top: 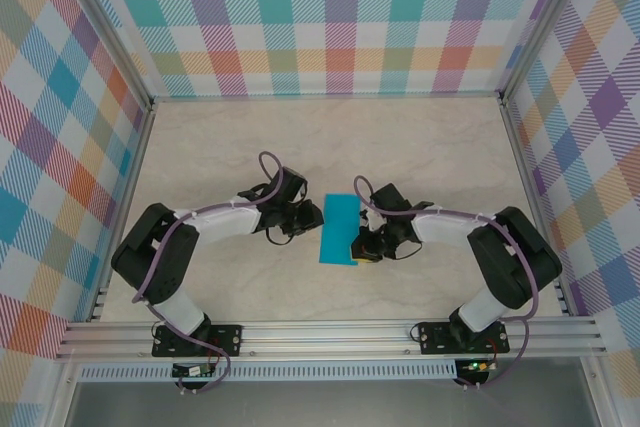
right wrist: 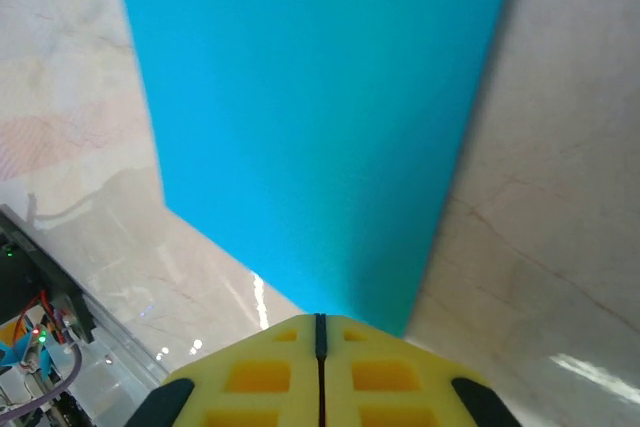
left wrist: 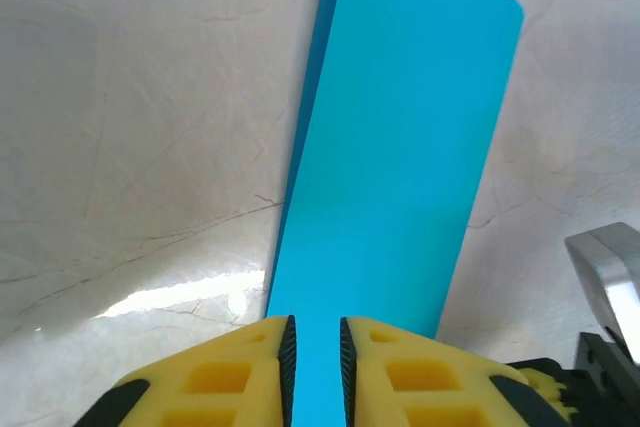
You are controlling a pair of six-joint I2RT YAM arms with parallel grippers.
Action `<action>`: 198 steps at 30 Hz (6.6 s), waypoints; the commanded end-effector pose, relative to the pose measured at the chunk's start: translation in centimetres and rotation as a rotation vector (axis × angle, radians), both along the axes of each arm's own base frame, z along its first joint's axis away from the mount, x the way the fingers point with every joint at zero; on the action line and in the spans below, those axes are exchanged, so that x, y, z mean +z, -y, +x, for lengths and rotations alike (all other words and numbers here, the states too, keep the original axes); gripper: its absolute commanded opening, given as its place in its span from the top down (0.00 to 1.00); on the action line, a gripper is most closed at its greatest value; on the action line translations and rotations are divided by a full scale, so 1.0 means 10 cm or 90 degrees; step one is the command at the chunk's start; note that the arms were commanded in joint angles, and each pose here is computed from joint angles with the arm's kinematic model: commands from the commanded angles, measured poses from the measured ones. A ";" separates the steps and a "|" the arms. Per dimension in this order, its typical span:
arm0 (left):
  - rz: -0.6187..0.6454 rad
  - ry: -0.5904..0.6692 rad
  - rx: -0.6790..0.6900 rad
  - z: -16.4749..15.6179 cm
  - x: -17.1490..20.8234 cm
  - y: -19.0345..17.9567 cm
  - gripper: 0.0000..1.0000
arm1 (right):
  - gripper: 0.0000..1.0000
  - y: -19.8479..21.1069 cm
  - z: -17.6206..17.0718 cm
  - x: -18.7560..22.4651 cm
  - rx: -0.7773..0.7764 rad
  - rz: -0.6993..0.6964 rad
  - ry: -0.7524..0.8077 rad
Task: Fold a paper plane with a square sheet of paper (pick it up from the middle)
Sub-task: Fold the triangle a second time at the center of the table.
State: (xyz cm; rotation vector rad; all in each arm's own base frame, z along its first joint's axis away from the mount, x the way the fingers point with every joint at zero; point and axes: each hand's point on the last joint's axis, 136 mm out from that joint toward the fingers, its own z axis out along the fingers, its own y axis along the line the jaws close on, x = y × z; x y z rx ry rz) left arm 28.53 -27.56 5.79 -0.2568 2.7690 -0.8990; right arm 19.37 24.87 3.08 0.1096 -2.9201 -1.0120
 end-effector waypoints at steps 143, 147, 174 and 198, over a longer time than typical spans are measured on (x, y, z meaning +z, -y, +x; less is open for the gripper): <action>-0.070 -0.077 -0.092 -0.05 0.16 0.29 1.00 | 0.14 0.91 0.39 0.71 -0.423 -0.188 0.080; -0.066 -0.082 -0.097 -0.05 0.14 0.30 1.00 | 0.13 0.86 0.45 0.80 -0.397 -0.177 0.102; -0.053 -0.097 -0.085 -0.04 0.08 0.29 1.00 | 0.31 -0.09 -0.07 0.65 0.083 -0.132 0.298; -0.067 -0.088 -0.076 -0.05 0.11 0.28 1.00 | 0.37 -0.66 -0.02 0.58 0.135 -0.297 0.476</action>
